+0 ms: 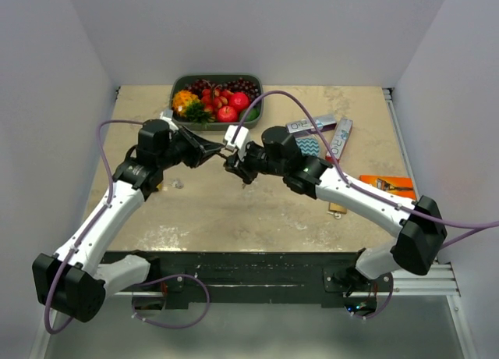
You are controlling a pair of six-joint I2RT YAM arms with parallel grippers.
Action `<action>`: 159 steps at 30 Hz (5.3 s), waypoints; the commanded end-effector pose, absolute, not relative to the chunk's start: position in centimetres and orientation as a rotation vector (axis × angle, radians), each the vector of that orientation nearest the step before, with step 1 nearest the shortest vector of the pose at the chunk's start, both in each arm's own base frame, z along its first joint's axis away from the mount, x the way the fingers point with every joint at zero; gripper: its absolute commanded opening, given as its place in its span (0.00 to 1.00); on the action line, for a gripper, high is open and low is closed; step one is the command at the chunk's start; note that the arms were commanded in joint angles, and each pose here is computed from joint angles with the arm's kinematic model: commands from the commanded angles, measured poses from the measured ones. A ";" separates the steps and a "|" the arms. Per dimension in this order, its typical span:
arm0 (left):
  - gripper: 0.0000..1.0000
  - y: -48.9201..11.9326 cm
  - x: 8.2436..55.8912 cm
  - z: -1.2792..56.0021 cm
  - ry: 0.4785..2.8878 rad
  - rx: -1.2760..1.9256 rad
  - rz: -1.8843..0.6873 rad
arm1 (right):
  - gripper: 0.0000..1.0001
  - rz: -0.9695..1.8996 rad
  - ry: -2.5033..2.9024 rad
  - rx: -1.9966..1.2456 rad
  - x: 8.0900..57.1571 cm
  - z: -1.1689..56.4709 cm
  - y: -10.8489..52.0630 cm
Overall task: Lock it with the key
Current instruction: Lock the lock.
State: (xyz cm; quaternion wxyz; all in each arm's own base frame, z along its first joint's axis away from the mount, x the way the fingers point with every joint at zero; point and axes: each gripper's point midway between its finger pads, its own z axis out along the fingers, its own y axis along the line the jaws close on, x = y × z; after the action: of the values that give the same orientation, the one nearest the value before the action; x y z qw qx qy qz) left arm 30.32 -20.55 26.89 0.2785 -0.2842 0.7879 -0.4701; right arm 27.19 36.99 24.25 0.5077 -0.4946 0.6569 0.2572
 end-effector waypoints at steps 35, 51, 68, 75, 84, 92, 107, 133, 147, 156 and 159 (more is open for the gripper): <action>0.47 -25.1 19.5 29.1 0.996 1.680 -0.526 | 0.00 1.243 1.506 -1.429 16.7 29.7 33.2; 0.00 -25.3 20.2 30.8 1.172 1.431 -0.688 | 0.88 1.127 1.514 -1.362 17.8 30.7 32.4; 0.00 -25.2 16.5 37.8 1.071 1.276 -1.110 | 0.93 1.014 1.354 -1.242 16.9 34.6 29.2; 0.00 -25.4 16.0 39.6 1.061 1.188 -1.188 | 0.85 1.107 1.358 -1.265 16.7 34.2 30.4; 0.00 -25.5 16.5 38.9 1.099 1.161 -1.198 | 0.61 1.136 1.291 -1.240 16.7 35.5 31.0; 0.00 -25.6 16.4 39.2 1.098 1.137 -1.234 | 0.40 1.193 1.283 -1.252 16.2 35.5 31.4; 0.00 -26.7 15.7 39.4 1.103 1.139 -1.306 | 0.00 1.262 1.276 -1.341 15.0 34.3 33.1; 0.57 -23.9 17.0 33.8 1.297 1.247 -1.095 | 0.00 1.256 1.312 -1.263 15.9 34.5 32.0; 0.29 -24.0 16.7 32.2 1.302 1.274 -1.129 | 0.00 1.254 1.291 -1.281 15.4 34.6 31.8; 0.24 -23.8 16.2 32.1 1.305 1.299 -1.129 | 0.00 1.247 1.295 -1.295 15.3 34.5 31.7; 0.17 -23.8 16.2 32.1 1.304 1.300 -1.123 | 0.00 1.245 1.300 -1.296 15.4 34.3 31.7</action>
State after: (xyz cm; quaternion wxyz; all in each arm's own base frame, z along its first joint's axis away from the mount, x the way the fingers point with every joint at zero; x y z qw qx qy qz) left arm 16.50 -23.94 31.21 0.4596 0.5151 0.5549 -0.4642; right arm 16.12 31.85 30.78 0.4006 -0.5046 0.5823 0.4957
